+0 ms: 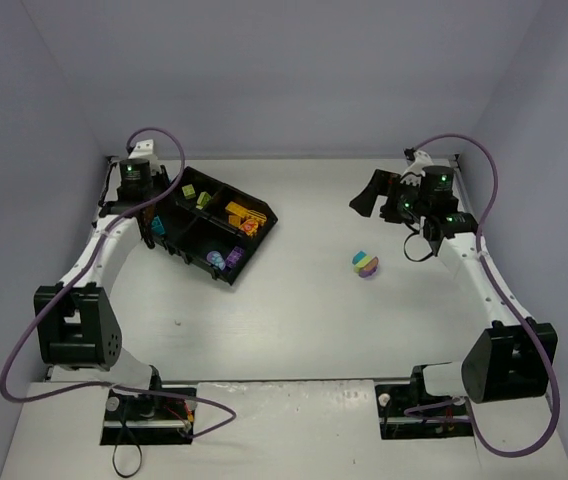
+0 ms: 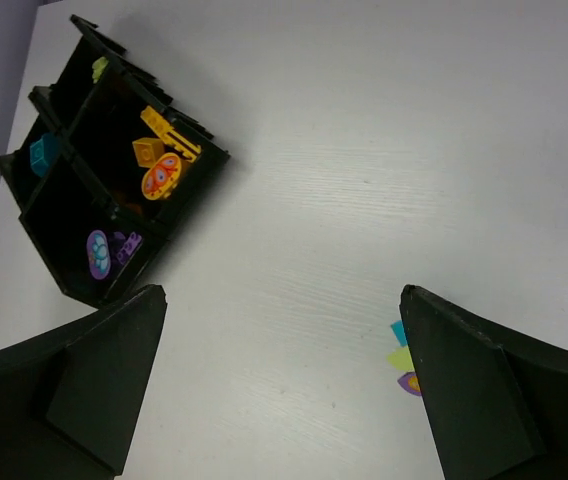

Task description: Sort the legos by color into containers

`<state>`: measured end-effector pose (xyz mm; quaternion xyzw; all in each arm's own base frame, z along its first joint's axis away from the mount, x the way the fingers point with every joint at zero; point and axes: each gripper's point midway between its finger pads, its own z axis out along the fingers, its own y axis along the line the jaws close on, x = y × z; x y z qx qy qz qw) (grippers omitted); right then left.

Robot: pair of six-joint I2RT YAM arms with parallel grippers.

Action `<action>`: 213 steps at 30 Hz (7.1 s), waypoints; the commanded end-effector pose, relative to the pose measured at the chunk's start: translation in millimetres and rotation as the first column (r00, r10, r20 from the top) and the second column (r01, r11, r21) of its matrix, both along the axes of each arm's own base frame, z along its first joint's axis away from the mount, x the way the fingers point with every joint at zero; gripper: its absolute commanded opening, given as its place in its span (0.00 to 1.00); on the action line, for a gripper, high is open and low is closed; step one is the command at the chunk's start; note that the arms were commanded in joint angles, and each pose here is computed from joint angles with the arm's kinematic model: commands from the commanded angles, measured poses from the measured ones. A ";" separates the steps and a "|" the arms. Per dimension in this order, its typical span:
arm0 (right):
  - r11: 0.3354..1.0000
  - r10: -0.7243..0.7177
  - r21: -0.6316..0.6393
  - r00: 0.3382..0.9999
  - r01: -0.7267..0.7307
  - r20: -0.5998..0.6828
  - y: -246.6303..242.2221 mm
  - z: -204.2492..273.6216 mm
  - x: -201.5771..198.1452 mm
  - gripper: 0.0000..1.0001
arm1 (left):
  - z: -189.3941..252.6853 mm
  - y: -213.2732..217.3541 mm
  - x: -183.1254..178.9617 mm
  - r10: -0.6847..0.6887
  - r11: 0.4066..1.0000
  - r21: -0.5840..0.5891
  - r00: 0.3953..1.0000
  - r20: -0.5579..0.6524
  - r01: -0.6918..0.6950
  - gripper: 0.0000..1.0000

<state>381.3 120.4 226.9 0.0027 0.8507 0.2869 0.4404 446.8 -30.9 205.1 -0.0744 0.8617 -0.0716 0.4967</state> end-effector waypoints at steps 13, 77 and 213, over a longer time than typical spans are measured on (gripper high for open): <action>0.961 -0.250 -0.148 0.963 0.234 -0.100 -56.0 -48.4 -12.7 0.99 | -54.3 35.9 -4.9 0.176 0.984 0.049 0.948 -0.266 -0.169 0.31; 0.694 0.043 -0.606 0.863 -0.389 -0.504 -6.7 -208.4 -24.9 0.74 | 27.9 -97.3 -72.3 -0.247 0.969 -0.051 0.956 -0.155 0.242 0.53; 0.891 -0.429 0.031 0.861 0.454 -0.274 -116.6 -44.6 -54.3 0.92 | -77.2 -487.3 -248.1 -0.944 0.311 0.170 0.283 0.171 0.935 0.24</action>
